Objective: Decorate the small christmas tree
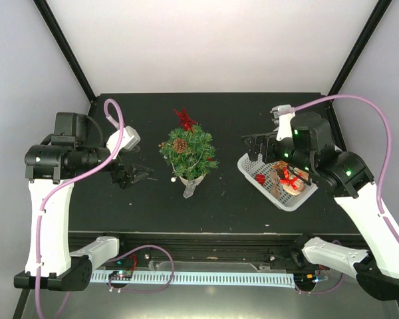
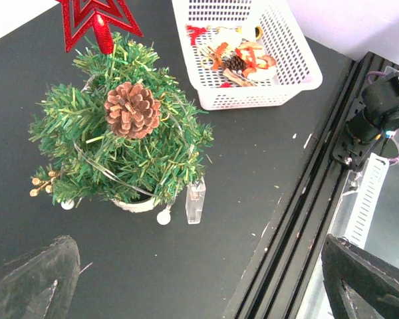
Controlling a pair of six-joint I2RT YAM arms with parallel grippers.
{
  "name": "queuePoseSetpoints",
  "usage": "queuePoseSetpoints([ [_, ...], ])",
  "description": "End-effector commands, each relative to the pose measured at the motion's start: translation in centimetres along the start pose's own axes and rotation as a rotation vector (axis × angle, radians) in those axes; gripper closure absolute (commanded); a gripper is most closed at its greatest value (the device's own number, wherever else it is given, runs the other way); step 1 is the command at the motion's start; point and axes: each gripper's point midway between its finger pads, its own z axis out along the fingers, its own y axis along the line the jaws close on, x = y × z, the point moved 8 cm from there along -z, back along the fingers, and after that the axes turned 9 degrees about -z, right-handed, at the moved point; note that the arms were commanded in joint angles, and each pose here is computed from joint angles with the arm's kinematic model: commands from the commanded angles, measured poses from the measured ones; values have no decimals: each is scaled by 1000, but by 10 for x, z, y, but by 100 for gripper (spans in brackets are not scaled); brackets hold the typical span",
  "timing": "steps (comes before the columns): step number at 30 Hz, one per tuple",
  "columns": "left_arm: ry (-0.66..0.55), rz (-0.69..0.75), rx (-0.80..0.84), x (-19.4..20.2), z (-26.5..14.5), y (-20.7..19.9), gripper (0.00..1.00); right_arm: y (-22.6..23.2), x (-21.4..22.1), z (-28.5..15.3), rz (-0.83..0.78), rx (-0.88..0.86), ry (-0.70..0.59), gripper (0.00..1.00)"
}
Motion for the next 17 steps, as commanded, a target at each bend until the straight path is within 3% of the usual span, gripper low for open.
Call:
queuePoseSetpoints([
  [1, -32, 24, 20, -2, -8, -11, 1, 1, -1, -2, -3, -14, -29, 0],
  [17, 18, 5, -98, 11, -10, -6, 1, 8, 2, -3, -19, -110, -27, 0],
])
